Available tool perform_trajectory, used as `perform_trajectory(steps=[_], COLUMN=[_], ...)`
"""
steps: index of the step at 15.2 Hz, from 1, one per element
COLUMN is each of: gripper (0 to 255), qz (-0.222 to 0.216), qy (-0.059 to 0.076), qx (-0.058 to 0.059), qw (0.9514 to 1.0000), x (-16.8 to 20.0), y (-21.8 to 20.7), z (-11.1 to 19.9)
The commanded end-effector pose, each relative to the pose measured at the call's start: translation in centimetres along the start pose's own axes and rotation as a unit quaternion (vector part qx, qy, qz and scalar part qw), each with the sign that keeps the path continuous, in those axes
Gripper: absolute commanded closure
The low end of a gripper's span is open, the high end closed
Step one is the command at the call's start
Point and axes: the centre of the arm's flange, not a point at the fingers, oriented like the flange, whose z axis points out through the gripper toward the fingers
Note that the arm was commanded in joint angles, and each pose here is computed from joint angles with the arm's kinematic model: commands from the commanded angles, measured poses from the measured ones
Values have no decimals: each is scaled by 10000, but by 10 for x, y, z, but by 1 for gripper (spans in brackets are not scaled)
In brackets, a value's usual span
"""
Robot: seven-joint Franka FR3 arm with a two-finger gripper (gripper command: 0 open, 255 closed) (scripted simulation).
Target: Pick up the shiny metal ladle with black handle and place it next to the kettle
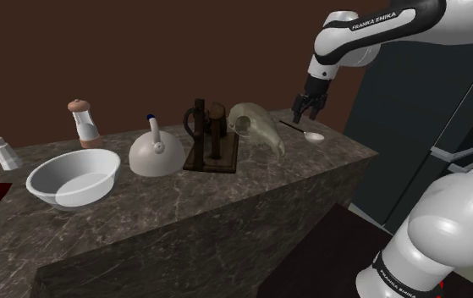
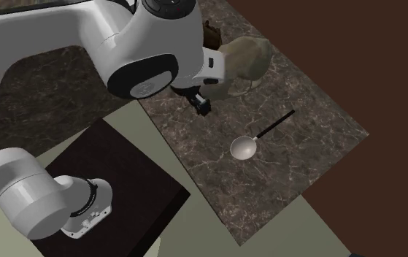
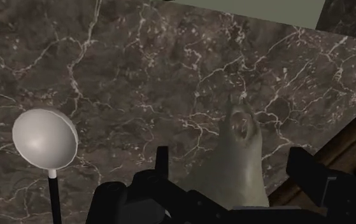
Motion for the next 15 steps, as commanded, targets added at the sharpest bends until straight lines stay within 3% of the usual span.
perform_trajectory(steps=[1, 15], gripper=[0, 0], qz=[62, 514], qy=[22, 155], qx=[2, 49], qw=[10000, 9985], x=[15, 109], y=[17, 156], z=[11, 85])
